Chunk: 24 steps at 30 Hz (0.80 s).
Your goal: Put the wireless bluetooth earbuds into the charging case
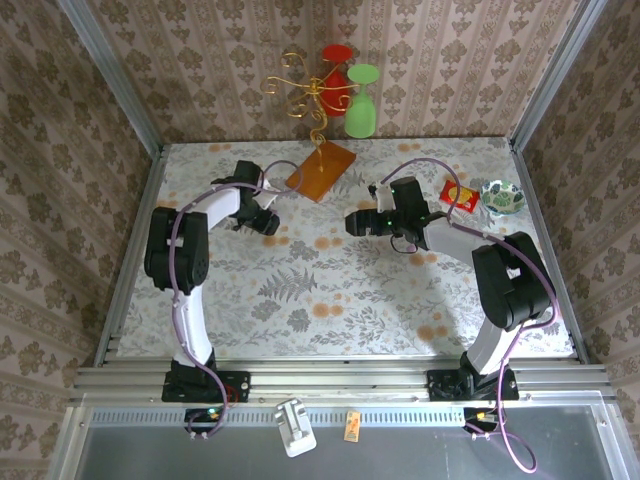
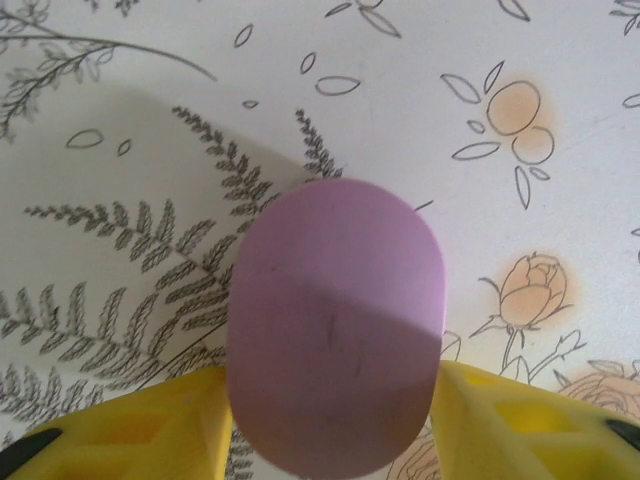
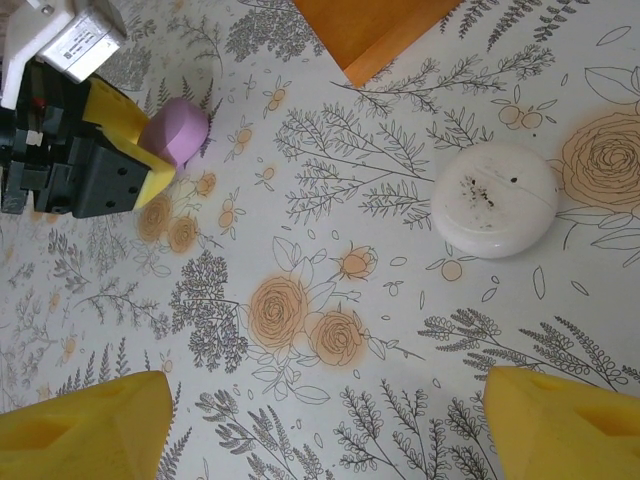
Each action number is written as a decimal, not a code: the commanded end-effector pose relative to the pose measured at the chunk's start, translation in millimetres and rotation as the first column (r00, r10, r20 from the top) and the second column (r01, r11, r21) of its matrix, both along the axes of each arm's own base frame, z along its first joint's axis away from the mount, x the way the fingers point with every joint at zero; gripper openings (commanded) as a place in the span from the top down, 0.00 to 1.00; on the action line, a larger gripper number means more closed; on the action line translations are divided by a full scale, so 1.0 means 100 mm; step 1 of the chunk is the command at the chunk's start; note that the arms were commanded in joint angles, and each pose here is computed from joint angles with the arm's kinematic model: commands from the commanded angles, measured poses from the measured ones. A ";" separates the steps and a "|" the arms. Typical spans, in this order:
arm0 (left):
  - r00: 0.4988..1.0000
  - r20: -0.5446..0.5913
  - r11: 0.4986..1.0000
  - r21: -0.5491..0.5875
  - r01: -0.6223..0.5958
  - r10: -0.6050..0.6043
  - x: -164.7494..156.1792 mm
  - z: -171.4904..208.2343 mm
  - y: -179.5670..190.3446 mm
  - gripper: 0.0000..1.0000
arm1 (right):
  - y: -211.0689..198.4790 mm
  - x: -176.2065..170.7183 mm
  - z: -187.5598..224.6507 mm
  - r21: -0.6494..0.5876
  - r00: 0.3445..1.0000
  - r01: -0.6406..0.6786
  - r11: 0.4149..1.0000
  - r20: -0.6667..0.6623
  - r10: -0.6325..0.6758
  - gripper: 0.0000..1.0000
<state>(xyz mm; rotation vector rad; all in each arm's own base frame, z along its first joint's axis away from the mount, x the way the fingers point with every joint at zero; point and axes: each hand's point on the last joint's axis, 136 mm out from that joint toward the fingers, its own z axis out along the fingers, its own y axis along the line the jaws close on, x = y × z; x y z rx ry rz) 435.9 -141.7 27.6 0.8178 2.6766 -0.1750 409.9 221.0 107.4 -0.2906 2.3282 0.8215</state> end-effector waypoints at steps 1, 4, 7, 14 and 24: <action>0.999 -0.019 0.999 -0.008 0.044 -0.044 -0.01 -0.03 -0.08 0.50 | 0.02 -0.01 0.05 0.006 1.000 -0.023 1.000 0.014 0.023 0.17; 0.999 -0.012 0.999 -0.012 0.053 -0.053 0.01 -0.02 -0.10 0.61 | 0.02 -0.03 0.07 0.013 1.000 -0.024 1.000 0.012 0.024 0.17; 0.998 -0.002 0.998 -0.008 0.060 -0.060 0.00 0.02 -0.08 0.75 | 0.02 -0.05 0.13 0.023 1.000 -0.022 0.999 0.014 0.022 0.17; 0.968 0.168 0.966 -0.151 0.212 -0.186 -0.19 0.51 -0.33 0.77 | 0.11 -0.20 0.44 0.159 0.999 -0.033 0.987 0.000 0.034 0.19; 0.715 0.485 0.680 -0.289 0.674 -0.504 -1.01 1.29 -1.14 0.77 | 0.45 -0.46 0.82 0.464 0.956 -0.042 0.885 -0.240 0.171 0.21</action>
